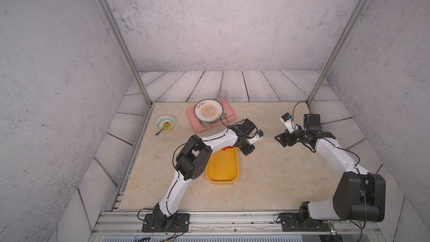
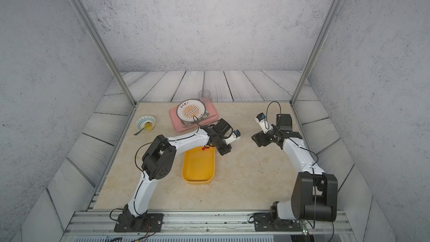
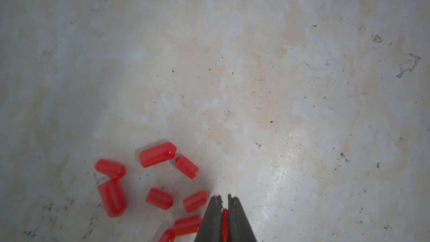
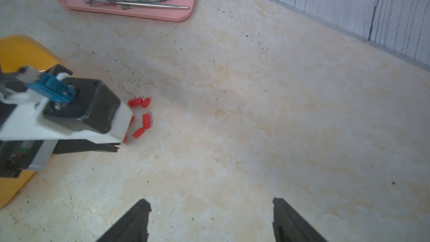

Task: Take the screw protection sleeves out of the storage box
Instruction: Place the screw protection sleeve at the center of the board, then pick up the screw protection sleeve from the storage box.

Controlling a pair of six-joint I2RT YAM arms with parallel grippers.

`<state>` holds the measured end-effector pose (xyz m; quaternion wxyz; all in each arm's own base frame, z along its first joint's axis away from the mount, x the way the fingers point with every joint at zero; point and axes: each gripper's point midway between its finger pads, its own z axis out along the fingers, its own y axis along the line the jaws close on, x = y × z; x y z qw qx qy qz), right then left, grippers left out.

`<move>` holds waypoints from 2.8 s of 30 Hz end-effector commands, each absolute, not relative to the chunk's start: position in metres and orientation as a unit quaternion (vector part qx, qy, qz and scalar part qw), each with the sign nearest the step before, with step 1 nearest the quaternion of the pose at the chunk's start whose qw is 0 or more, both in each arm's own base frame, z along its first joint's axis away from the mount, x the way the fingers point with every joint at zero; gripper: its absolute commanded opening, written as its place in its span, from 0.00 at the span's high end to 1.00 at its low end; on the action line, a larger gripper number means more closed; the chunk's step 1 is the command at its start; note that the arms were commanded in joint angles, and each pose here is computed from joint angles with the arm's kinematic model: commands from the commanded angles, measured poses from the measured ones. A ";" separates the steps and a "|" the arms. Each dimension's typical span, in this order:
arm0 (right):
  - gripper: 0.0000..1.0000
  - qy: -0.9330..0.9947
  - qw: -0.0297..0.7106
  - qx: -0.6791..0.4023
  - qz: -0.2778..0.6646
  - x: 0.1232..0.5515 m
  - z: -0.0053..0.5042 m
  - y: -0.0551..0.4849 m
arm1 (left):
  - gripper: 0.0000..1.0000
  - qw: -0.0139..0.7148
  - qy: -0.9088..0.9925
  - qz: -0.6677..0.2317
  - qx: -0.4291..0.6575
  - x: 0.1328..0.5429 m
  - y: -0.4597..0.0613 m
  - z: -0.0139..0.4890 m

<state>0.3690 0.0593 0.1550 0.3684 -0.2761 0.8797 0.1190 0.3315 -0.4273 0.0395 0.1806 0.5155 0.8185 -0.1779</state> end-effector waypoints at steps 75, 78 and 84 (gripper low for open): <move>0.15 0.854 0.400 -0.299 0.148 0.362 0.179 0.072 | 0.81 0.154 0.637 -0.073 0.752 0.355 -0.272 0.028; 0.15 0.854 0.400 -0.298 0.148 0.362 0.179 0.072 | 0.82 0.152 0.637 -0.073 0.753 0.356 -0.272 0.026; 0.15 0.853 0.401 -0.299 0.148 0.362 0.180 0.072 | 0.84 0.145 0.636 -0.074 0.754 0.355 -0.272 0.023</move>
